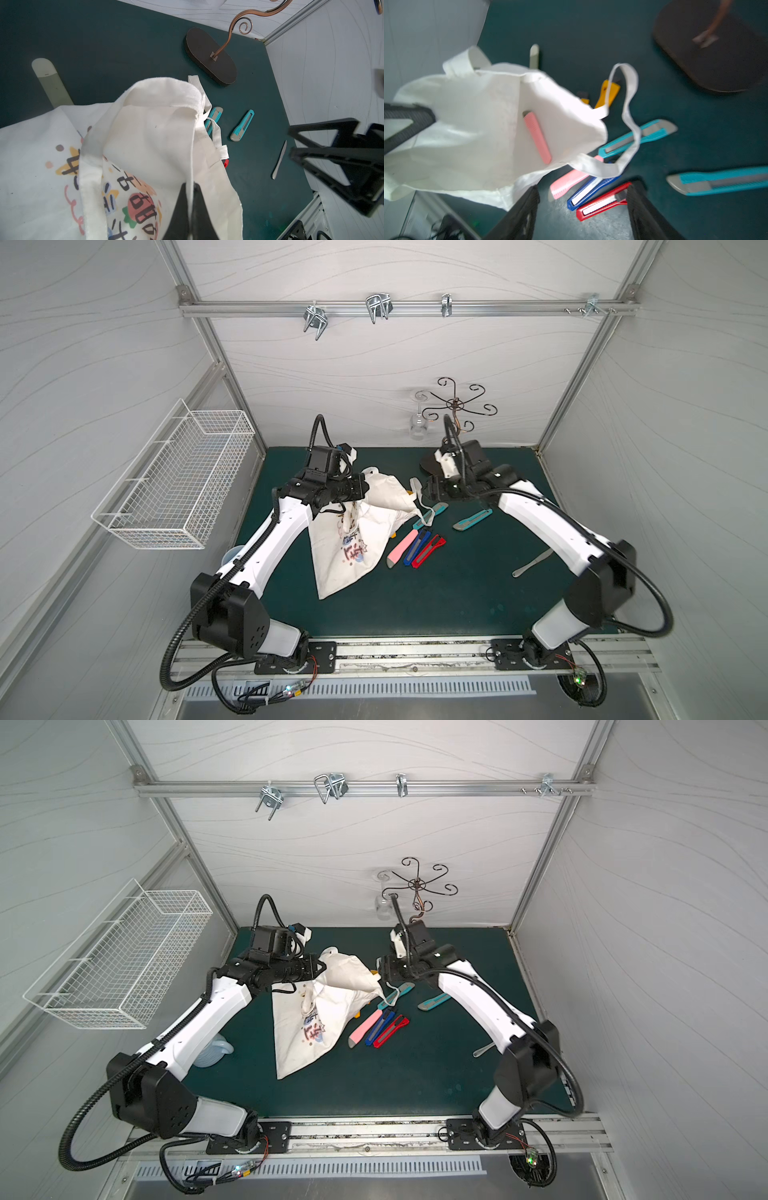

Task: Place the art knife into the pouch
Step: Place the utility knife in the pouch, then pick up the utility knife at the center of the board, then place the utility knife in the pouch, then pick up the utility knife at the center of the board.

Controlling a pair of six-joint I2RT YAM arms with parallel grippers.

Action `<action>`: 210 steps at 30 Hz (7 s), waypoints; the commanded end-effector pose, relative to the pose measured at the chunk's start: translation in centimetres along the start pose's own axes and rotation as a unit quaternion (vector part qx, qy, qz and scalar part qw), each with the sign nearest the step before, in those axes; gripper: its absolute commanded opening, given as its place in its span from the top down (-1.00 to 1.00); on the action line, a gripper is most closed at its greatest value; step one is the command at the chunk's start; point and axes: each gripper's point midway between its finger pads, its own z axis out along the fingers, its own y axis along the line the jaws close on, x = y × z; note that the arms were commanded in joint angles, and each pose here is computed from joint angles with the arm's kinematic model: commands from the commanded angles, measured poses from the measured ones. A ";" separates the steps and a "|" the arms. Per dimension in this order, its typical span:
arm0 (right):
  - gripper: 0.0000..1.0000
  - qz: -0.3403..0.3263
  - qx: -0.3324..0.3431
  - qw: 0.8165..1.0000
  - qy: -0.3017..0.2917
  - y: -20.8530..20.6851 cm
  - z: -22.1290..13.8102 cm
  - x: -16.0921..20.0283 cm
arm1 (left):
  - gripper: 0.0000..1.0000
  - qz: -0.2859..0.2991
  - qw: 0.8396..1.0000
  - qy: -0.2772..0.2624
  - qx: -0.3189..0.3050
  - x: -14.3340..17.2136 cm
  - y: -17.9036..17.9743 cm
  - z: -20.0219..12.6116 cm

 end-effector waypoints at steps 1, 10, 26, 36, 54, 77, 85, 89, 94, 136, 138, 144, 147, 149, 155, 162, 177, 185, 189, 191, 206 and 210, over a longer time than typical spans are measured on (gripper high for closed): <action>-0.42 0.087 0.109 0.990 -0.014 -6.4 0.0 2.4 | 1.00 0.012 0.999 -0.037 0.014 -2.6 -1.2 -1.1; -0.41 0.303 0.213 0.927 0.055 -16.5 1.7 6.2 | 1.00 0.016 0.999 -0.041 0.008 -2.6 -1.1 -1.4; -0.32 0.411 0.269 0.858 0.150 -22.9 8.8 6.5 | 1.00 0.013 0.999 -0.041 0.004 -2.5 -0.8 -1.3; -0.31 0.396 0.284 0.855 0.181 -24.2 11.0 8.1 | 1.00 0.013 0.999 -0.036 0.007 -2.2 -0.7 -1.0; -0.08 0.384 0.286 0.851 0.216 -25.7 12.4 10.5 | 1.00 0.010 1.000 -0.028 0.008 -1.9 -0.6 -0.4; 0.49 0.211 0.264 0.924 0.181 -19.6 8.7 7.5 | 1.00 0.027 0.999 -0.015 0.008 -1.2 -1.6 0.0; 0.47 0.077 0.230 0.964 0.106 -9.5 4.7 2.2 | 1.00 0.036 0.999 -0.018 0.008 -1.1 -2.1 -0.4; 0.46 0.031 0.200 0.978 0.054 -4.4 3.5 -0.8 | 1.00 0.037 0.999 -0.012 0.007 -0.8 -2.1 0.0; 0.47 -0.003 0.155 0.988 -0.022 0.9 3.4 -5.3 | 1.00 0.042 0.999 -0.012 0.009 -0.7 -2.5 -0.1; -0.46 0.064 0.026 0.996 0.050 2.0 3.1 0.6 | 1.00 0.042 0.999 -0.021 0.007 -1.5 -2.7 -0.3; -0.48 0.102 0.092 0.989 0.048 -2.5 2.0 1.4 | 1.00 0.042 0.999 -0.020 0.007 -1.5 -2.7 -0.2; -0.48 0.235 0.197 0.951 0.045 -12.2 -0.1 5.2 | 1.00 0.041 0.999 -0.019 0.005 -1.5 -2.6 -0.1; -0.48 0.306 0.204 0.928 0.067 -15.5 -0.5 7.5 | 1.00 0.040 0.999 -0.018 0.002 -1.4 -2.4 0.0; -0.47 0.341 0.221 0.910 0.079 -17.0 -1.0 9.3 | 1.00 0.041 0.999 -0.017 0.001 -1.4 -2.4 0.0; -0.47 0.368 0.251 0.888 0.111 -18.7 -1.4 12.4 | 1.00 0.037 0.999 -0.015 0.006 -1.3 -2.4 0.3; -0.46 0.385 0.186 0.892 0.151 -16.6 3.1 12.8 | 1.00 0.031 0.999 -0.009 0.012 -1.2 -2.6 0.7; -0.42 0.311 0.150 0.912 0.223 -7.2 9.7 15.3 | 1.00 0.033 0.999 -0.010 0.008 -1.1 -2.4 0.6; -0.37 0.274 0.150 0.917 0.247 -3.8 12.0 16.5 | 1.00 0.036 0.999 -0.011 0.008 -1.1 -2.5 0.3; -0.29 0.263 0.154 0.918 0.253 -3.2 12.3 16.9 | 1.00 0.036 0.999 -0.013 0.007 -1.1 -2.5 0.2; -0.22 0.260 0.156 0.918 0.256 -3.1 12.4 17.2 | 1.00 0.036 0.999 -0.012 0.008 -1.1 -2.5 0.2; -0.12 0.243 0.167 0.917 0.270 -3.2 11.5 19.4 | 1.00 0.034 0.999 -0.012 0.010 -1.1 -2.5 0.4; -0.11 0.243 0.167 0.916 0.271 -3.2 11.9 19.5 | 1.00 0.034 0.999 -0.012 0.010 -1.1 -2.5 0.4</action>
